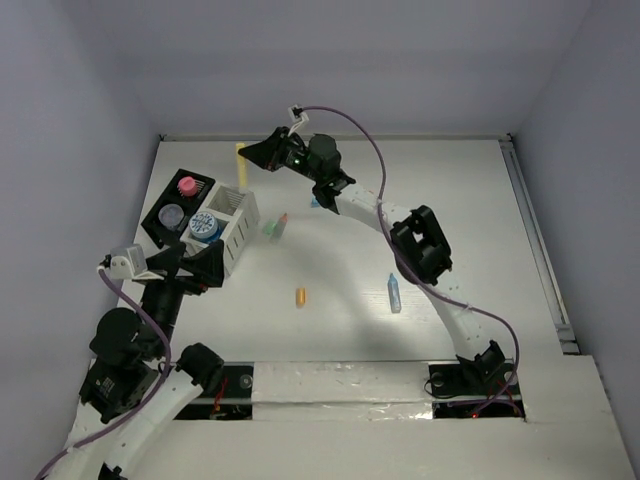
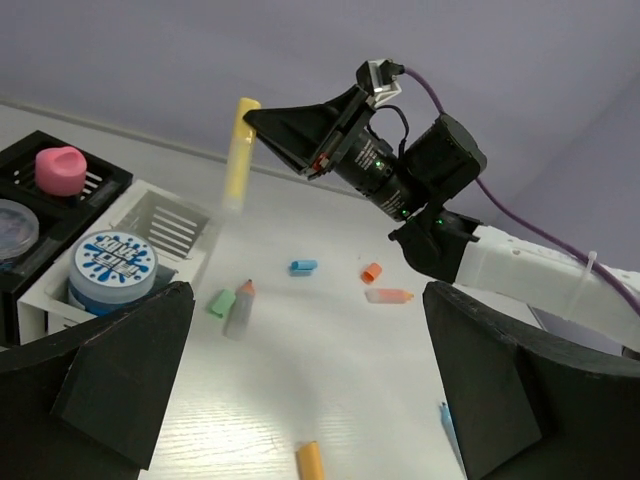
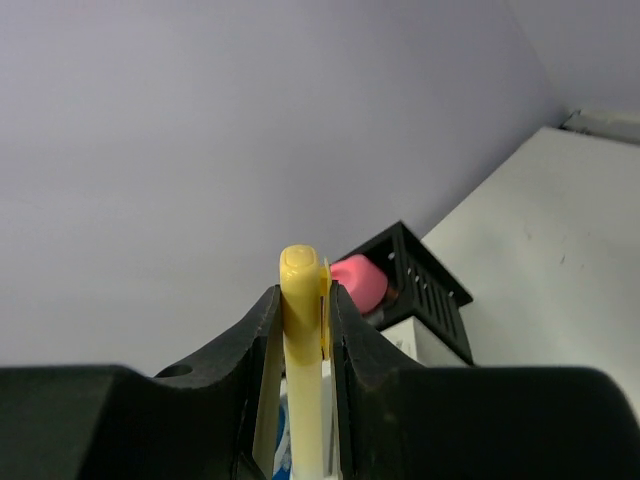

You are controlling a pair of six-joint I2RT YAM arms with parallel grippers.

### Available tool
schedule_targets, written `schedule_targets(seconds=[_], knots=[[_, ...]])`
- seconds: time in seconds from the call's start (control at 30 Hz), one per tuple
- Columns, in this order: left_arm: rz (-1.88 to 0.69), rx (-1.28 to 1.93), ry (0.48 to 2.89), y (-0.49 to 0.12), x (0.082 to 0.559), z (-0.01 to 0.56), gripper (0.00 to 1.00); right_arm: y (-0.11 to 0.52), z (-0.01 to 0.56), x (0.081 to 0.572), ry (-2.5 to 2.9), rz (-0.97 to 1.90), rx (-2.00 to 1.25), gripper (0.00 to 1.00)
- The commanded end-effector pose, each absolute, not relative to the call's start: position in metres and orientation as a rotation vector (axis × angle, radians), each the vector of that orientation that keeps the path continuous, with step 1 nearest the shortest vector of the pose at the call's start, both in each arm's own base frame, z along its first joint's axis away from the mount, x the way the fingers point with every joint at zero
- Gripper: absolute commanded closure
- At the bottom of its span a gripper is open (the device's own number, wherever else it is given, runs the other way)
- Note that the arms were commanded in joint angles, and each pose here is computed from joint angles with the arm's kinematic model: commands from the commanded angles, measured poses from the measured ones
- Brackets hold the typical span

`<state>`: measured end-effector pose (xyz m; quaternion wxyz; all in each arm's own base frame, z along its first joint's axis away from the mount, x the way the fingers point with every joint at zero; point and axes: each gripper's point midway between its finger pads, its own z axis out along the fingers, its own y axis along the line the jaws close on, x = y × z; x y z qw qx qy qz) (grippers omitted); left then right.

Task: Sort the stationery into containers
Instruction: Place the pen in the storage box.

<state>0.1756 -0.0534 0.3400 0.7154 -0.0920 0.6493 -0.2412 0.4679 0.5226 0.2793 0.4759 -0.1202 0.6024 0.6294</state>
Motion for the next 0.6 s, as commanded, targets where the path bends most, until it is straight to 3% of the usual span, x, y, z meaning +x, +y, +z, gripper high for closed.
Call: schedule_targets(seconds=[0.0,0.57], knots=[[-0.489,-0.229,1.42,-0.046,0.18,0.342,0.01,0.533,0.304,0.477,1.404,1.509,-0.298,1.0],[-0.428,-0.152,1.421,-0.05,0.196,0.34,0.01,0.573,0.261,0.466,1.445,1.433,-0.388,1.0]])
